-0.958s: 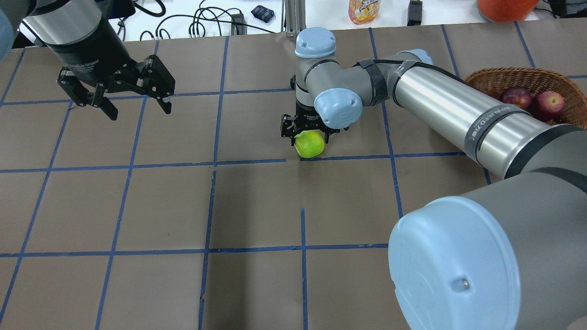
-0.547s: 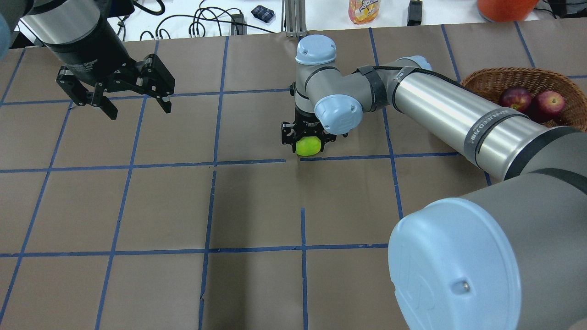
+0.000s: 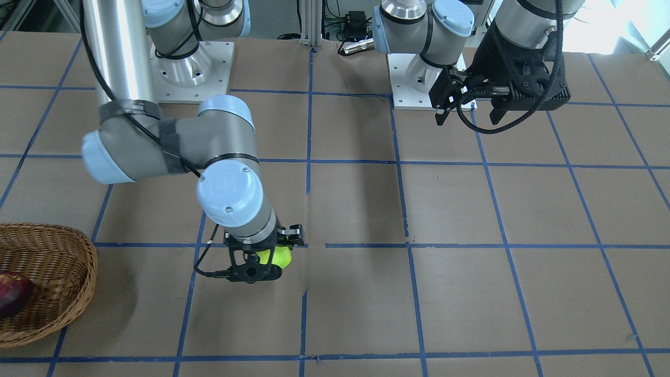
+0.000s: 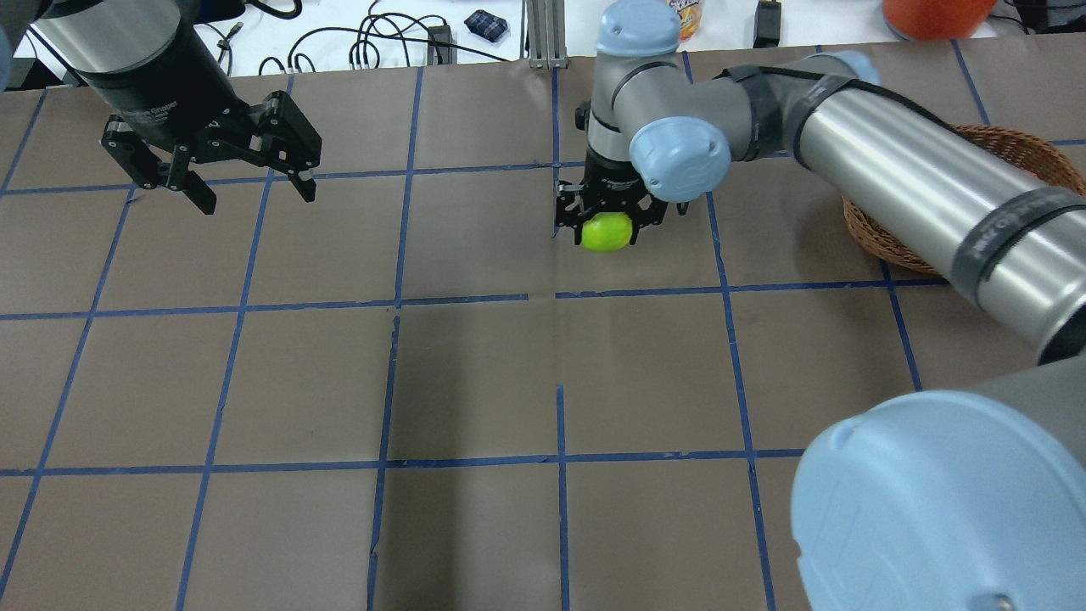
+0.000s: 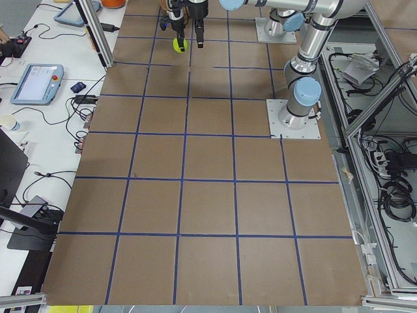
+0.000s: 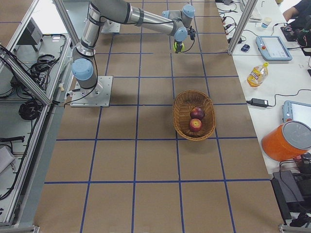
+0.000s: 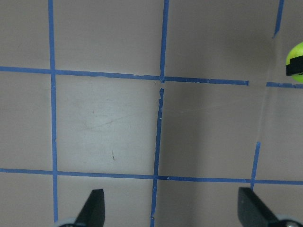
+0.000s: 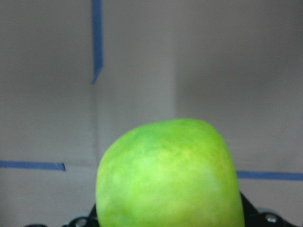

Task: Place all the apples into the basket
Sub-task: 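Lift the green apple and carry it over the basket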

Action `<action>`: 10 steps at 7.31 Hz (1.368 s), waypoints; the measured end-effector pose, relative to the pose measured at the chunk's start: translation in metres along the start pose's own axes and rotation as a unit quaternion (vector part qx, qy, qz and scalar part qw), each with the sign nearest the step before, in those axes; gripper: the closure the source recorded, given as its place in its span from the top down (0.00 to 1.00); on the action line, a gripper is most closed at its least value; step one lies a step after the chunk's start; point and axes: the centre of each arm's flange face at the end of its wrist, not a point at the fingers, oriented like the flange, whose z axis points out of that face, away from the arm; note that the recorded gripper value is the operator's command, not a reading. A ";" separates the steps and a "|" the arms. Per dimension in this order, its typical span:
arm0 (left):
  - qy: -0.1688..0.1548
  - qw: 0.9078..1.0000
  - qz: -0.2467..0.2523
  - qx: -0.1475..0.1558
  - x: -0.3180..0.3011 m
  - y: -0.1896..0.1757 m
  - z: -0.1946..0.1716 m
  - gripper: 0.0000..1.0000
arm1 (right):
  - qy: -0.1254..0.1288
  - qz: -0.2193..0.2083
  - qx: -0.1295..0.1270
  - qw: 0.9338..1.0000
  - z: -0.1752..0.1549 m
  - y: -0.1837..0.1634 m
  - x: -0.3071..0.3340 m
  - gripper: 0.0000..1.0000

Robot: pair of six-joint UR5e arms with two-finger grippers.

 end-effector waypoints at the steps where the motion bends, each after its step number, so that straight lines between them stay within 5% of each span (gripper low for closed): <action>1: 0.001 1.000 0.000 0.002 0.000 0.001 -0.002 1.00 | 0.003 0.011 0.001 1.000 -0.034 -0.004 0.061 0.00; 4: -0.004 1.000 0.000 0.013 -0.001 0.002 -0.012 1.00 | 0.039 0.020 0.021 0.999 -0.076 -0.017 0.252 0.00; 7: -0.004 1.000 -0.003 0.010 -0.004 -0.002 -0.011 1.00 | 0.065 0.006 0.039 0.997 -0.052 -0.034 0.348 0.00; 8: -0.003 1.000 -0.004 0.007 -0.005 -0.005 -0.009 1.00 | 0.070 0.004 0.037 0.997 -0.040 -0.037 0.364 0.29; 9: -0.003 1.000 -0.004 0.006 -0.005 -0.004 -0.008 1.00 | 0.070 0.004 0.032 0.997 -0.030 -0.039 0.372 0.83; 10: -0.002 1.000 -0.004 0.005 -0.005 -0.003 -0.007 1.00 | 0.068 0.002 0.026 0.997 -0.022 -0.040 0.376 1.00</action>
